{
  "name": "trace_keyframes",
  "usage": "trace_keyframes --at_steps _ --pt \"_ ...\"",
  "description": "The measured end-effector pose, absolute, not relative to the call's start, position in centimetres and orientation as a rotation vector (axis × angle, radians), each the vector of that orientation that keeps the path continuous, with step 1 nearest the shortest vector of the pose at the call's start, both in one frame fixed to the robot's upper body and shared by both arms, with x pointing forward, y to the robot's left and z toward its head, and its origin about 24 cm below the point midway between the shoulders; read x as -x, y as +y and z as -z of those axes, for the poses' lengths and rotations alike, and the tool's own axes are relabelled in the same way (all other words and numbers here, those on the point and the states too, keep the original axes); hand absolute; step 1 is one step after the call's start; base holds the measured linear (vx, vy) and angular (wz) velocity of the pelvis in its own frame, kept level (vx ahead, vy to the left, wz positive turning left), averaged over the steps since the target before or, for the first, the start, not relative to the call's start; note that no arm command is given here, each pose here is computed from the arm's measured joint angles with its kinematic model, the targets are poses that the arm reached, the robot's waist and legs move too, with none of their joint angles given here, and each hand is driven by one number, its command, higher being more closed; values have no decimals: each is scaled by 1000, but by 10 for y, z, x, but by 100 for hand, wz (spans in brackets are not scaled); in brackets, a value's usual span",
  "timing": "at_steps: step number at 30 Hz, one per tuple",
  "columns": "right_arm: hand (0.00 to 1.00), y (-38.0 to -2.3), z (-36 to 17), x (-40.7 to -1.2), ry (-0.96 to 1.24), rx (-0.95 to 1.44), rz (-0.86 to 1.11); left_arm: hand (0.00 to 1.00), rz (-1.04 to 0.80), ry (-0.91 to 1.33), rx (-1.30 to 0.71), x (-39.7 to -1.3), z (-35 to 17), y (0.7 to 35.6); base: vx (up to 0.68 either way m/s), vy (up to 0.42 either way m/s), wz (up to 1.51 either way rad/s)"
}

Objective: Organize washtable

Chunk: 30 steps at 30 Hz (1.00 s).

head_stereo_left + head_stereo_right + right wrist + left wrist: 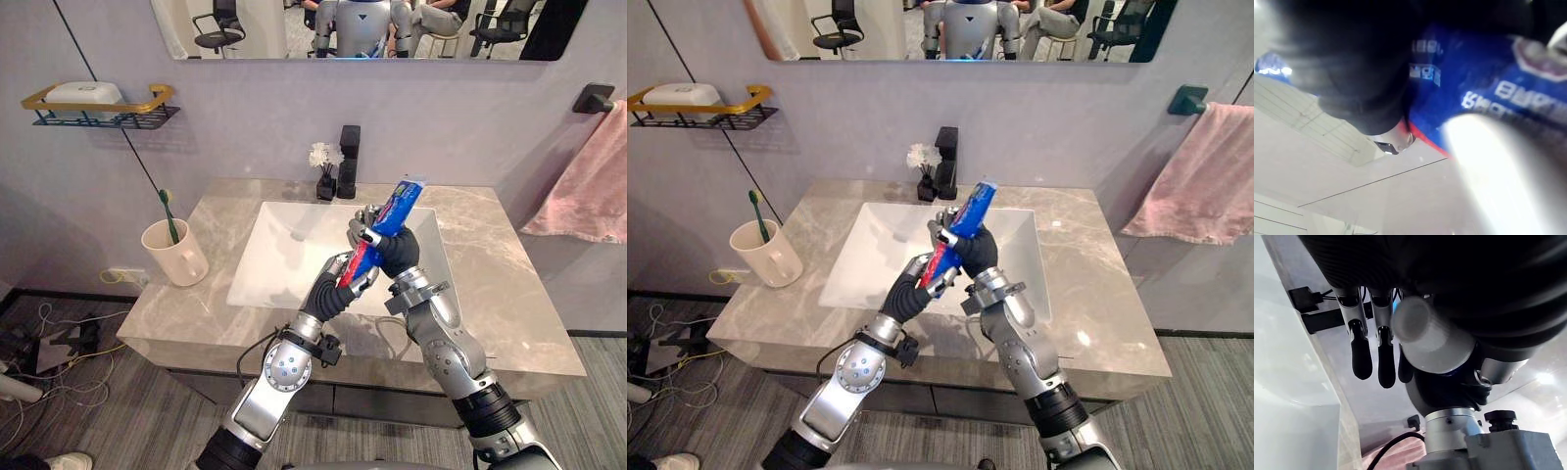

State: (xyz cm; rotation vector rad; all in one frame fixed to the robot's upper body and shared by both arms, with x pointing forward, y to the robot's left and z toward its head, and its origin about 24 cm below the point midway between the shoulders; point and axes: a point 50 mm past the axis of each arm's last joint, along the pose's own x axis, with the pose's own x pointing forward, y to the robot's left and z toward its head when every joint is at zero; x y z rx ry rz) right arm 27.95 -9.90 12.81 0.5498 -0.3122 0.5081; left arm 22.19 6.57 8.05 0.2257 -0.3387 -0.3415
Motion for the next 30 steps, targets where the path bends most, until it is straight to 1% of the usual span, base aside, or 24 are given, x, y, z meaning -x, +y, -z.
trace_keyframes --at_steps 3,9,13,16,18,19,21,22,23,25,27,29,30 --pt "100 -102 -129 -280 -320 -553 -496 0 289 -373 -228 -224 -89 77 5 -5 3" --pt "100 -114 -132 -283 -344 -552 -450 0 72 -439 -267 -223 -107 119 -20 -3 2" --pt "100 -118 -137 -276 -385 -559 -446 0 -76 -514 -284 -214 -123 145 -27 -3 4" --pt "100 -131 -137 -273 -417 -565 -391 0 -214 -557 -311 -205 -134 170 -8 -4 7" --pt "100 -146 -132 -270 -422 -567 -322 0 -355 -566 -346 -195 -138 196 4 -6 14" --pt "100 -150 -131 -269 -423 -567 -307 0 -396 -561 -350 -191 -138 203 10 -3 11" --pt "100 -160 -129 -263 -432 -566 -263 0 -561 -534 -355 -175 -135 231 15 -2 6" --pt "100 -162 -128 -262 -434 -567 -256 0 -603 -523 -357 -170 -133 239 16 -4 7" --pt "100 -166 -127 -260 -438 -565 -237 0 -686 -500 -354 -162 -130 253 13 -2 5" --pt "100 -177 -123 -257 -435 -550 -185 0 -797 -443 -309 -152 -119 276 6 1 5" --pt "100 -181 -122 -256 -435 -544 -167 0 -833 -400 -287 -148 -110 285 -1 1 4" --pt "100 -183 -122 -256 -439 -545 -158 0 -906 -276 -244 -138 -83 303 0 6 5" --pt "100 -185 -122 -255 -442 -545 -152 0 -925 -237 -218 -136 -75 306 0 0 0"
